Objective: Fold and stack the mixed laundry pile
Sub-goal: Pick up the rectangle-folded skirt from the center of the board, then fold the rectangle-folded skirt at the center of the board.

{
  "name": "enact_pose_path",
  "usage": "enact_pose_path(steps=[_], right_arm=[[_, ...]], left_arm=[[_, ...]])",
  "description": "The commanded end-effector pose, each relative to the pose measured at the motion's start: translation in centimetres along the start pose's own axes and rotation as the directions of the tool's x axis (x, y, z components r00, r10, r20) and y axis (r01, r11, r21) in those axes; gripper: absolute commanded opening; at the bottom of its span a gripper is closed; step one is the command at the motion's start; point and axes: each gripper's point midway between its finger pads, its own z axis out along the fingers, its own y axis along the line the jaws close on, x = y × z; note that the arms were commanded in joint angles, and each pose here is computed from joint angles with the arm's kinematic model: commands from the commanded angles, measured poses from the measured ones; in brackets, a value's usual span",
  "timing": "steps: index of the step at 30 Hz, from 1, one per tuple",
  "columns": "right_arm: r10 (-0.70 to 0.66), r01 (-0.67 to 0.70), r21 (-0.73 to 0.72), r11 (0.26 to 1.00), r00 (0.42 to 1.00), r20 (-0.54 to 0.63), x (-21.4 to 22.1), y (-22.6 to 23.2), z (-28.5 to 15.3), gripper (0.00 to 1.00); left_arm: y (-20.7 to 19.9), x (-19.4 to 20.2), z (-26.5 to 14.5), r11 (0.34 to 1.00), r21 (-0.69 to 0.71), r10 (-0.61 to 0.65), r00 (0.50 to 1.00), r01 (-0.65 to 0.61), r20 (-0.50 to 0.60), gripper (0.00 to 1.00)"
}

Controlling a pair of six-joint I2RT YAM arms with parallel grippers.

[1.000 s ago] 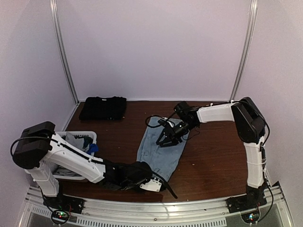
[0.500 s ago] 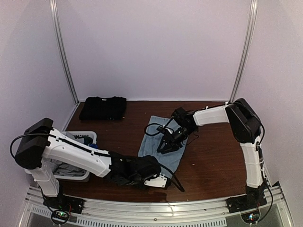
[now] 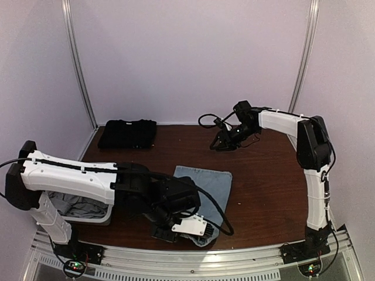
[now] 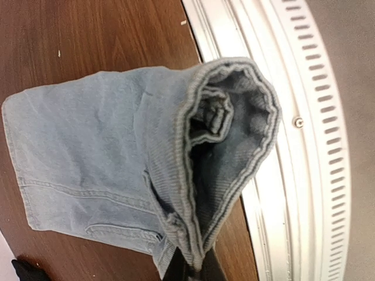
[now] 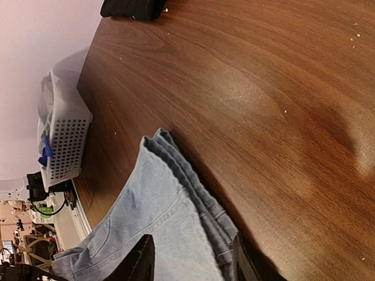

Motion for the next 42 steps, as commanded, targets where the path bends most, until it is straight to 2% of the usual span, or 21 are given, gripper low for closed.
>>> enact_pose_path(steps=[1,5,9,14,25,33,42], right_arm=[[0.009,-0.007,0.021,1.000,0.991,-0.137,3.5,-2.3,3.6,0.45],[-0.011,0.003,-0.039,0.999,0.979,-0.204,6.5,-1.6,5.9,0.45],[-0.052,0.025,-0.096,0.995,0.956,-0.288,9.9,-0.3,8.0,0.43],[-0.086,0.048,-0.116,0.992,0.934,-0.346,12.7,0.6,9.5,0.41],[-0.097,0.039,-0.170,0.985,0.935,-0.342,12.9,2.2,9.2,0.38],[-0.110,0.047,-0.196,0.979,0.939,-0.325,12.3,3.3,8.8,0.38],[-0.107,0.037,-0.210,0.977,0.937,-0.332,12.3,3.4,8.9,0.38]], left_arm=[[-1.2,-2.7,-5.1,0.989,0.136,-0.075,0.993,0.062,0.096,0.00],[-0.6,-3.9,-6.1,0.987,0.143,-0.084,0.991,0.068,0.104,0.00],[1.0,-3.3,-5.3,0.988,0.129,-0.091,0.994,0.083,0.060,0.00],[4.8,-2.6,-5.6,0.988,0.073,-0.139,0.988,0.134,0.074,0.00],[14.3,-1.7,-3.5,0.981,-0.103,-0.162,0.986,0.166,0.047,0.00],[18.5,0.9,-0.8,0.965,-0.216,-0.159,0.987,0.150,-0.026,0.00],[21.0,1.7,1.6,0.950,-0.298,-0.114,0.992,0.091,-0.061,0.00]])
